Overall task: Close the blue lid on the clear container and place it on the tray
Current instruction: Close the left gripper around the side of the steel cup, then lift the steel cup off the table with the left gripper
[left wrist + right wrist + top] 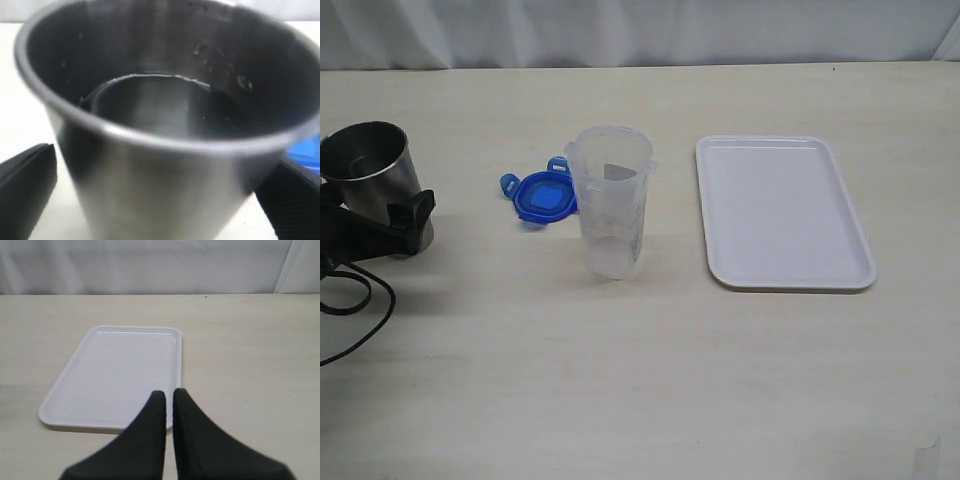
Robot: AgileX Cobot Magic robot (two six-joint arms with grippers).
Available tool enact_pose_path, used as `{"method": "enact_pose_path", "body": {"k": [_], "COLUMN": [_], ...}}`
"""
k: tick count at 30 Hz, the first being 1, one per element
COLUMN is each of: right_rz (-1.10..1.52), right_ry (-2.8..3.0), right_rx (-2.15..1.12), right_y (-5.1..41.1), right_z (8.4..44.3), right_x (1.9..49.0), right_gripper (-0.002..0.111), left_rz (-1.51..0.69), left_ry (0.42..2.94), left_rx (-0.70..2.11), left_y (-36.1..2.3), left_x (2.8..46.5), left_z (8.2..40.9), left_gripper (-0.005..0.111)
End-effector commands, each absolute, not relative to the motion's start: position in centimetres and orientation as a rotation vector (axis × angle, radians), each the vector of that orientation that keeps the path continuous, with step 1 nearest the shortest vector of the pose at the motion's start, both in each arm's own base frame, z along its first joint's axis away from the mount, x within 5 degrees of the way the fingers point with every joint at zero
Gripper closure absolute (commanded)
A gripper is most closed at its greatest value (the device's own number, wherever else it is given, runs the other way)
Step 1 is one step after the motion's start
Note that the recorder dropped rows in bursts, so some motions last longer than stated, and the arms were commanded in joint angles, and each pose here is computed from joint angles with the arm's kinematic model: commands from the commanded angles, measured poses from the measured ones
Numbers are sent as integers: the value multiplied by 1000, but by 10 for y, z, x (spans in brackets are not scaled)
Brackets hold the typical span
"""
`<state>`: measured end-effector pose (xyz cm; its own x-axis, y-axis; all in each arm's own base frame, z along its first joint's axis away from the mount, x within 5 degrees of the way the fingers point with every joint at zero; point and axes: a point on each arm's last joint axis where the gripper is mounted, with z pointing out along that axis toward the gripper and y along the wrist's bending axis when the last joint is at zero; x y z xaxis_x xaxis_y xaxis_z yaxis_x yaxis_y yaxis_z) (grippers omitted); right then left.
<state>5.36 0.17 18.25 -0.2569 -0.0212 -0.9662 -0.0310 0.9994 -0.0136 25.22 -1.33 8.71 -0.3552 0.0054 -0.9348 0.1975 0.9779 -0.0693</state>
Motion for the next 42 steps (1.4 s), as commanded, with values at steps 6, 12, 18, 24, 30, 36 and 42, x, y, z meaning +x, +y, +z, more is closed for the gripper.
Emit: {"method": "enact_pose_path", "body": {"k": [6, 12, 18, 24, 30, 36, 42], "right_rz": [-3, -3, -3, -3, -3, -3, -3], "right_ry": [1828, 1828, 1828, 1828, 1828, 1828, 1828], "right_rx": [-37, -37, -37, -37, -37, -37, -37], "right_y": [1, 1, 1, 1, 1, 1, 1], "right_z": [182, 182, 182, 182, 182, 182, 182], "right_x": [53, 53, 53, 53, 53, 53, 53], "right_gripper": [103, 103, 103, 103, 103, 103, 103], "left_rz": [-211, -207, -206, -207, -209, -208, -209], "left_ry": [1875, 1851, 1847, 1846, 1846, 1849, 1847], "left_rx": [171, 173, 172, 170, 172, 172, 172], "left_y": [-16, -16, -16, -16, -16, -16, -16], "left_x": [262, 268, 273, 274, 274, 274, 274], "left_z": [92, 94, 95, 96, 96, 95, 96], "left_gripper": [2, 2, 2, 2, 2, 2, 2]}}
